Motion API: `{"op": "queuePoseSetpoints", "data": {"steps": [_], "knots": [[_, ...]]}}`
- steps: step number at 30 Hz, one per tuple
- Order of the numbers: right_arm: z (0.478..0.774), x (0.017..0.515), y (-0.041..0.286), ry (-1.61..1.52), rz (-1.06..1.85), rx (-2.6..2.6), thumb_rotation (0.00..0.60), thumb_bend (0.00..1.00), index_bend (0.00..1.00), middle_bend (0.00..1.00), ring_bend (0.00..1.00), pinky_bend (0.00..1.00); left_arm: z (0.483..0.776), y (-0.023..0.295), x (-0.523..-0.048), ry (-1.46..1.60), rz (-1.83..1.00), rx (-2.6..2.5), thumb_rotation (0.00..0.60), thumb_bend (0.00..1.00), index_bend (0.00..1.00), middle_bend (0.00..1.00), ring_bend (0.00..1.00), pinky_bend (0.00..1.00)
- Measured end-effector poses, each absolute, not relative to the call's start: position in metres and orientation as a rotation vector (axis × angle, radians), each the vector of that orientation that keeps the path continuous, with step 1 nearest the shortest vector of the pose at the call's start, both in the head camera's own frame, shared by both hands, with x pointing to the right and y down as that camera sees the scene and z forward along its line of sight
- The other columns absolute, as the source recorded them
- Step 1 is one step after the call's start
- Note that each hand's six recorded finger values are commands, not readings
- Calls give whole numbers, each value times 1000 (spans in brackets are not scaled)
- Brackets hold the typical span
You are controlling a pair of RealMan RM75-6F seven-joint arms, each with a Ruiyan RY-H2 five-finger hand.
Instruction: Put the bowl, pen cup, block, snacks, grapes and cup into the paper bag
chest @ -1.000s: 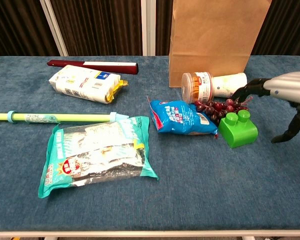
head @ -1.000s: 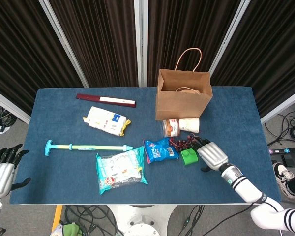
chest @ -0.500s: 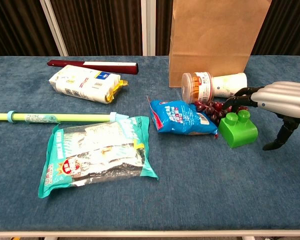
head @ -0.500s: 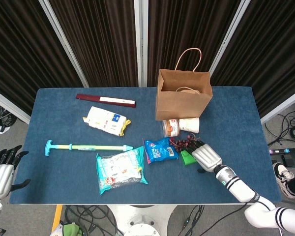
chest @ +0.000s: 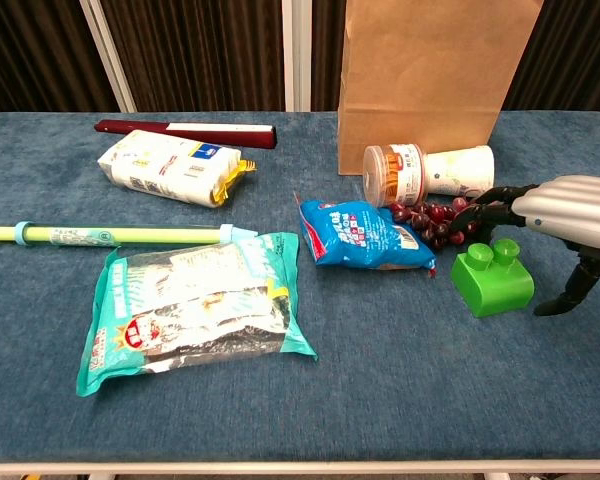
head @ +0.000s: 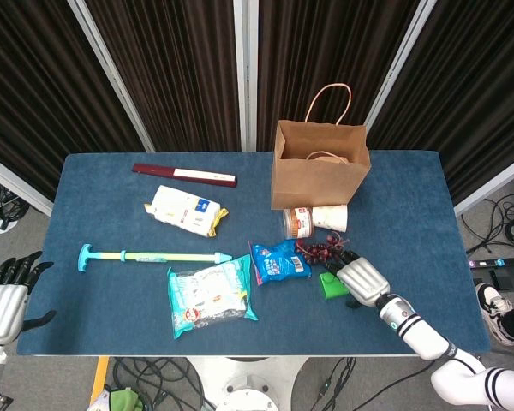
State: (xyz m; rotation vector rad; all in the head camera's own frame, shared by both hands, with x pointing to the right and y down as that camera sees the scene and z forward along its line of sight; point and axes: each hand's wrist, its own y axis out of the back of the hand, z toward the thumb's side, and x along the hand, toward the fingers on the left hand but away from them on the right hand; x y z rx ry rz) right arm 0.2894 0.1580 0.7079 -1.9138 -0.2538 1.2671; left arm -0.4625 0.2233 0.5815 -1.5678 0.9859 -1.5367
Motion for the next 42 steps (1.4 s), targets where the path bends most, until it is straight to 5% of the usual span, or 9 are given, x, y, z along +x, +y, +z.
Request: {"op": "queuePoseSetpoints", "data": {"steps": [6, 14, 19, 25, 35, 42], "knots": [[718, 281, 162, -242, 1254, -1910, 600, 9, 173, 319, 30, 151, 582, 227, -466, 996, -1552, -1568, 600, 4, 267, 198, 152, 112], [719, 279, 164, -284, 1228, -1884, 600, 157, 490, 465, 123, 149, 584, 227, -467, 1000, -1546, -1571, 600, 4, 267, 198, 152, 112], [709, 277, 159, -330, 1192, -1889, 600, 161, 506, 463, 123, 149, 583, 227, -467, 1001, -1543, -1571, 600, 4, 267, 198, 152, 112], [663, 272, 125, -494, 1085, -1854, 600, 157, 509, 459, 123, 149, 582, 227, -468, 1000, -1544, -1565, 600, 4, 267, 198, 152, 112], [559, 293, 18, -892, 959, -1669, 600, 150, 506, 458, 123, 153, 582, 225, -466, 997, -1545, -1566, 600, 4, 267, 199, 152, 112], [520, 332, -25, -1087, 992, -1559, 600, 147, 504, 458, 123, 155, 583, 222, -465, 991, -1553, -1572, 600, 3, 267, 199, 152, 112]]}}
